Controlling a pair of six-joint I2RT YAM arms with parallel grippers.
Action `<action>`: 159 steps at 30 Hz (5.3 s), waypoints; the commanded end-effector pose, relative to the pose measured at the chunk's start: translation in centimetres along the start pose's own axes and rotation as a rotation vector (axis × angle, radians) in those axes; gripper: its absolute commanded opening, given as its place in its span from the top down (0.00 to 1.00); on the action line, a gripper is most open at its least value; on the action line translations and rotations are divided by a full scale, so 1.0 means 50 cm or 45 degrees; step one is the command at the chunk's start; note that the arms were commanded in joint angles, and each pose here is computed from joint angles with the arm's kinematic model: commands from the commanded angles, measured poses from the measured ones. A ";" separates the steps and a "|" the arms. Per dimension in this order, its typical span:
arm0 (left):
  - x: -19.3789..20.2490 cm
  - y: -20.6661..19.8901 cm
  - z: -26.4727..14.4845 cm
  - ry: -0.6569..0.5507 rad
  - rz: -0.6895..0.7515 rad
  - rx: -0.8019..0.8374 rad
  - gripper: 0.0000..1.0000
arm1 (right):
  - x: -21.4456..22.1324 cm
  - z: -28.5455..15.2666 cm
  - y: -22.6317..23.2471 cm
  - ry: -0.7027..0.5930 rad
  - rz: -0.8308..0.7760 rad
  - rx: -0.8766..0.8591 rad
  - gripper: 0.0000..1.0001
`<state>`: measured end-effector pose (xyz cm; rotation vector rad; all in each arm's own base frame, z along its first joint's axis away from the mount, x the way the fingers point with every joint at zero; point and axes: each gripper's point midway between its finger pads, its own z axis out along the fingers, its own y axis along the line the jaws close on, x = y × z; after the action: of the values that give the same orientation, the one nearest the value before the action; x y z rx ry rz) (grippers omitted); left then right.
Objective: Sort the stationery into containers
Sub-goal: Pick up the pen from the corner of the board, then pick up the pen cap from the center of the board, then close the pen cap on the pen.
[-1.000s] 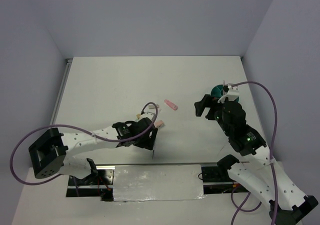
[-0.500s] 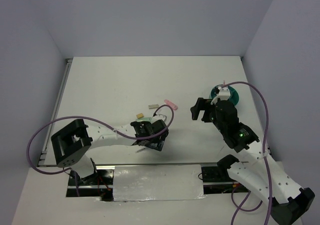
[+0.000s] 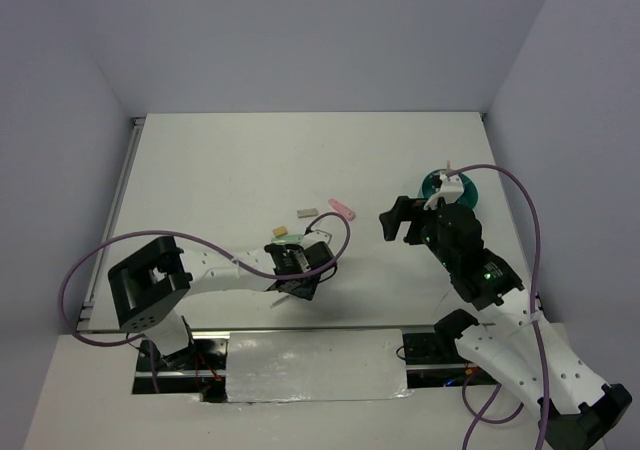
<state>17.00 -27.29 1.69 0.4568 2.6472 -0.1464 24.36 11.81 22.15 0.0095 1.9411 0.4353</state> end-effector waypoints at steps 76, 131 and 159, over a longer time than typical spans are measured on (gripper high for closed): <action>-0.118 0.203 -0.463 -0.813 -0.148 0.192 1.00 | 0.295 0.422 0.177 0.552 0.129 0.525 0.39; -0.117 0.176 -0.503 -0.881 -0.135 0.382 1.00 | 0.091 0.309 0.195 0.025 0.202 0.227 1.00; -0.152 -0.167 -0.615 -1.184 0.087 1.624 1.00 | -0.175 -0.256 0.325 -0.748 0.570 -1.243 1.00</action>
<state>8.90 -31.96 29.30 0.6251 1.4870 -1.5054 14.99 21.19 37.74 -0.0090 1.0770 1.3785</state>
